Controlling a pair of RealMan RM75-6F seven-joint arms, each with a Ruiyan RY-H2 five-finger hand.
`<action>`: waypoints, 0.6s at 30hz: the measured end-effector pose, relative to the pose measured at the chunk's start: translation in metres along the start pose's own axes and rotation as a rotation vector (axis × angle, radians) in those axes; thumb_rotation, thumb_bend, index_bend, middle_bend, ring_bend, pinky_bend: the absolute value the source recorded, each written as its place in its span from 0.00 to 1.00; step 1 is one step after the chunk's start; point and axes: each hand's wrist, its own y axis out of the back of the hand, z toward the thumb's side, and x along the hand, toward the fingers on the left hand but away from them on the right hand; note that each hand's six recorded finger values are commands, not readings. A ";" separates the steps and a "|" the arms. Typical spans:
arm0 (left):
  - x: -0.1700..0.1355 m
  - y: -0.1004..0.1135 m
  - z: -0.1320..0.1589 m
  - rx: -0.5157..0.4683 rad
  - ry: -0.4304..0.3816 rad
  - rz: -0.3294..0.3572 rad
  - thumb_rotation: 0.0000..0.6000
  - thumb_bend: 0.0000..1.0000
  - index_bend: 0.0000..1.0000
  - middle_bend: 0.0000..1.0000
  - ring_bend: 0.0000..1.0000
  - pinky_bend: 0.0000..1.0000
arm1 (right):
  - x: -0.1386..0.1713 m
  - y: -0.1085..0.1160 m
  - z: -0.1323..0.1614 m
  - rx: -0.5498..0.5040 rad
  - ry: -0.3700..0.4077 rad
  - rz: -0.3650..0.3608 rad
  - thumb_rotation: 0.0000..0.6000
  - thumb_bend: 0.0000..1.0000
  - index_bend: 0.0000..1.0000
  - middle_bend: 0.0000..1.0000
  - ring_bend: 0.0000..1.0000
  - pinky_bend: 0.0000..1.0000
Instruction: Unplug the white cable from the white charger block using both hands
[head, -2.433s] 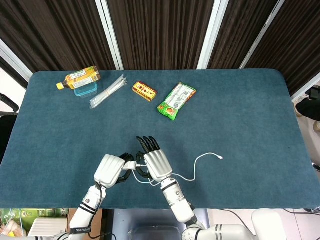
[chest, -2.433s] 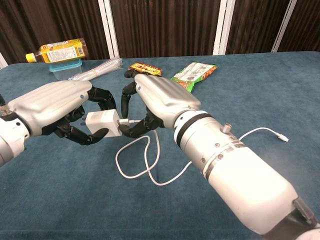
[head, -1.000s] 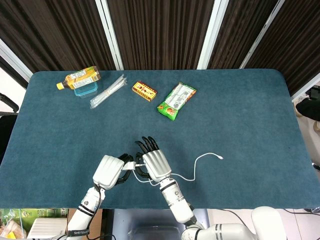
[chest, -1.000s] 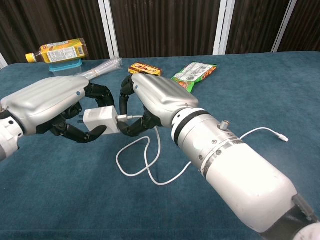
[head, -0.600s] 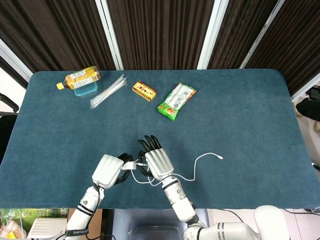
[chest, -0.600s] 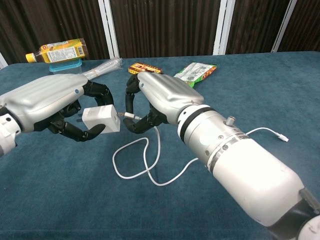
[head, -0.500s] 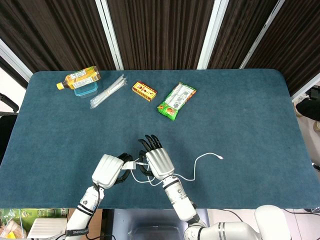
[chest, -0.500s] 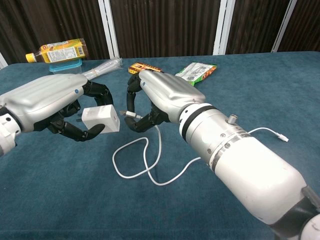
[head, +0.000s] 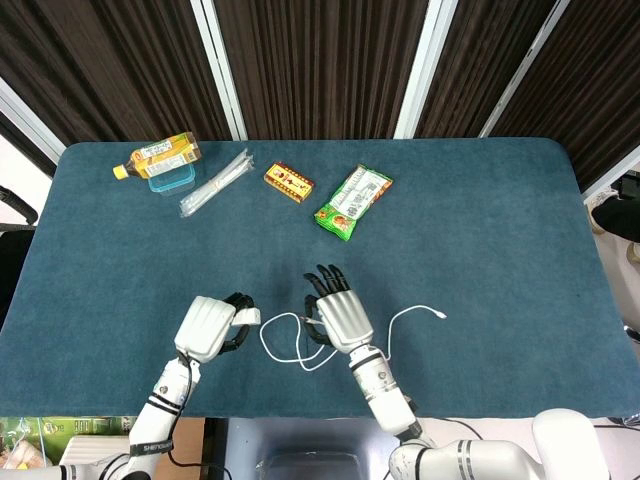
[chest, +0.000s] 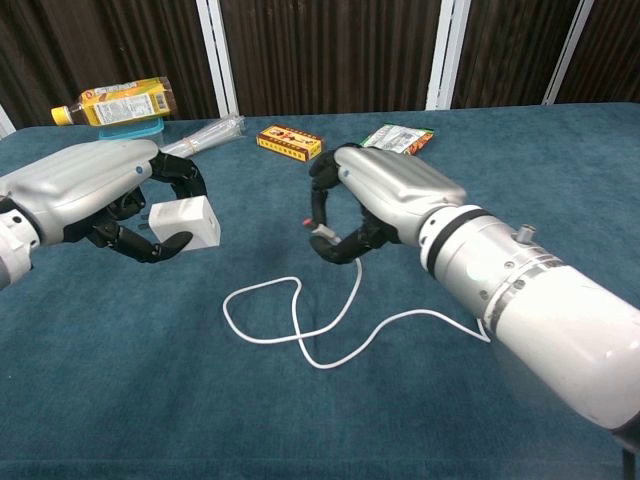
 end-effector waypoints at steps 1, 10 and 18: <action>0.002 -0.001 -0.003 -0.001 0.004 -0.002 1.00 0.59 0.76 0.77 1.00 1.00 | 0.000 -0.001 -0.004 0.004 -0.007 0.004 1.00 0.74 0.88 0.25 0.02 0.00; 0.012 -0.028 -0.020 -0.001 0.027 -0.063 1.00 0.53 0.75 0.76 1.00 1.00 | -0.003 -0.019 -0.038 0.057 -0.075 0.042 1.00 0.74 0.88 0.26 0.02 0.00; 0.025 -0.080 -0.042 0.011 0.052 -0.155 1.00 0.53 0.73 0.74 1.00 1.00 | -0.012 -0.046 -0.071 0.126 -0.136 0.079 1.00 0.74 0.88 0.26 0.02 0.00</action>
